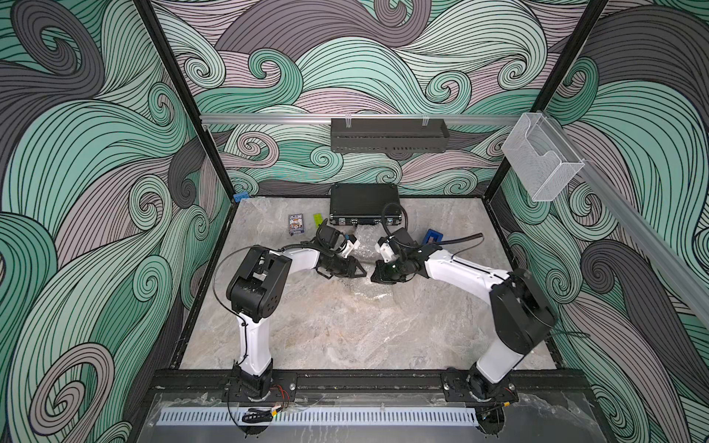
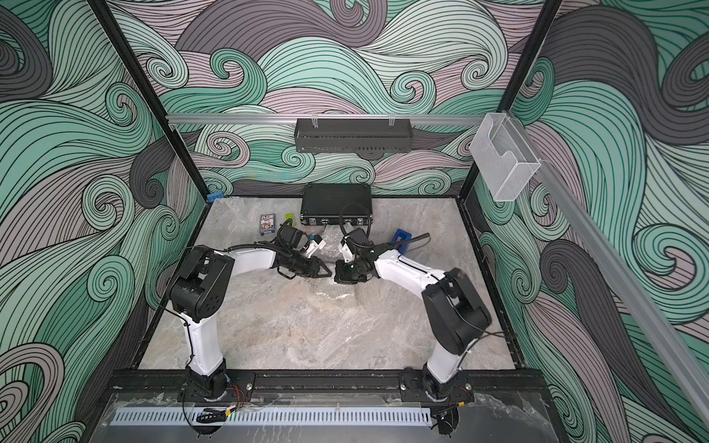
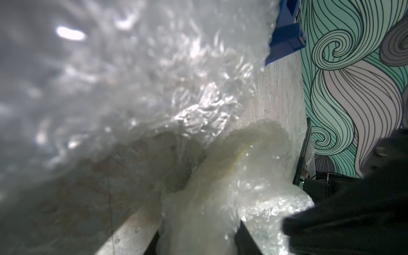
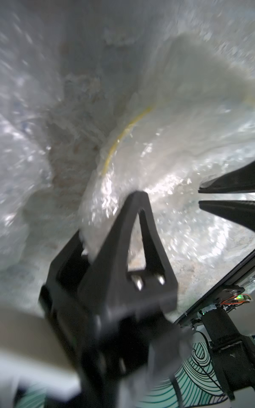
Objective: Wrap bowls in bubble wrap
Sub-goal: Stick the tape on the bubble wrap, then reset both arms
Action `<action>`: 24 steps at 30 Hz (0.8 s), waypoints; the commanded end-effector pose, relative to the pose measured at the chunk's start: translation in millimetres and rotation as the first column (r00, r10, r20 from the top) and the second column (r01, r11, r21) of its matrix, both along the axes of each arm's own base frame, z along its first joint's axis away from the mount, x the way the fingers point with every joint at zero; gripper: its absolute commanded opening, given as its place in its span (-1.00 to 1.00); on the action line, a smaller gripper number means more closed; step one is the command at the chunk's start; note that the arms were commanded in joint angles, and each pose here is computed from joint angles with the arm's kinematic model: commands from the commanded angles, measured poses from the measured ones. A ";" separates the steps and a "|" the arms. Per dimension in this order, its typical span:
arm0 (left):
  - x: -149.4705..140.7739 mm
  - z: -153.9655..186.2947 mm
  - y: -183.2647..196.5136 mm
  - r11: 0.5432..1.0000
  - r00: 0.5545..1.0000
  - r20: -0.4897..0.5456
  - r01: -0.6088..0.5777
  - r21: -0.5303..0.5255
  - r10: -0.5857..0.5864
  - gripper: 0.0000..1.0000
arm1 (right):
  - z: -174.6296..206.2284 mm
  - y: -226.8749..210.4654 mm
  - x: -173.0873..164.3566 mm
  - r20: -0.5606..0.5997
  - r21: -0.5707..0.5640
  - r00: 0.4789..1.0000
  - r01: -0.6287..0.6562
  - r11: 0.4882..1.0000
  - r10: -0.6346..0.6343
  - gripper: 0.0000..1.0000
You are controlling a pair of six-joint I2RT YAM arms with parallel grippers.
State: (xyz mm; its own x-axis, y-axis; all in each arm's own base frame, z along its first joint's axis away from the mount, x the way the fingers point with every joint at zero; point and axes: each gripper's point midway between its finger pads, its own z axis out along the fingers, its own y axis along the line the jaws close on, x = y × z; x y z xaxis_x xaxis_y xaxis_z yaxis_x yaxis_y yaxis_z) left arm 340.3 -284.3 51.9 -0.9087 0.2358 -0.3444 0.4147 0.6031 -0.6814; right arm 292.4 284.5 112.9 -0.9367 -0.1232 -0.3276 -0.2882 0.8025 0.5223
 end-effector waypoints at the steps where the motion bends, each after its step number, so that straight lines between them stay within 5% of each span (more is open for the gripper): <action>1: -1.0 22.3 8.5 0.999 0.998 0.047 -0.029 0.018 0.028 0.03 | 22.9 -17.0 -0.4 0.108 -0.024 0.994 0.018 1.000 -0.015 -0.49; 5: -1.1 44.1 19.9 0.996 0.992 0.101 -0.077 0.036 0.073 0.39 | 31.3 -32.8 -3.2 0.151 -0.028 0.988 0.044 0.999 -0.039 -0.39; 9: 1.0 64.4 40.8 0.982 0.973 0.165 -0.176 0.070 0.162 0.47 | 39.5 -42.9 -8.2 0.168 -0.005 0.984 0.059 0.998 -0.057 -0.35; 12: 4.0 87.3 77.7 0.925 0.905 0.281 -0.361 0.114 0.319 0.48 | 55.0 -59.2 -10.4 0.246 -0.003 0.966 0.089 0.996 -0.085 -0.22; 16: -8.0 149.6 146.7 0.765 0.683 0.519 -0.639 0.083 0.514 0.49 | 76.8 -111.2 -4.8 0.424 -0.072 0.884 0.250 0.965 -0.197 0.30; 19: -32.2 191.1 208.5 0.578 0.433 0.661 -0.816 -0.001 0.613 0.51 | 90.4 -166.9 -2.6 0.568 -0.108 0.756 0.461 0.881 -0.326 0.79; 21: -49.1 201.7 242.5 0.471 0.271 0.734 -0.879 -0.074 0.622 0.53 | 94.1 -199.4 -1.8 0.670 -0.112 0.653 0.560 0.821 -0.353 0.95; 24: -64.6 202.4 270.8 0.391 0.083 0.806 -0.900 -0.191 0.585 0.77 | 91.4 -239.7 -3.2 0.770 -0.106 0.519 0.677 0.728 -0.370 0.98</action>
State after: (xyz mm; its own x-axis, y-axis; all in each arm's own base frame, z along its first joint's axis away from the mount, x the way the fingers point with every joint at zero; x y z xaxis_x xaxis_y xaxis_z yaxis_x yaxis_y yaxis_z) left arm 280.9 -65.7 278.0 -0.2382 -0.2576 -0.9364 0.0384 0.9609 -0.2741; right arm 282.2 94.1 209.8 -0.5010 0.1175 -0.8574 -0.0749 0.9812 0.1782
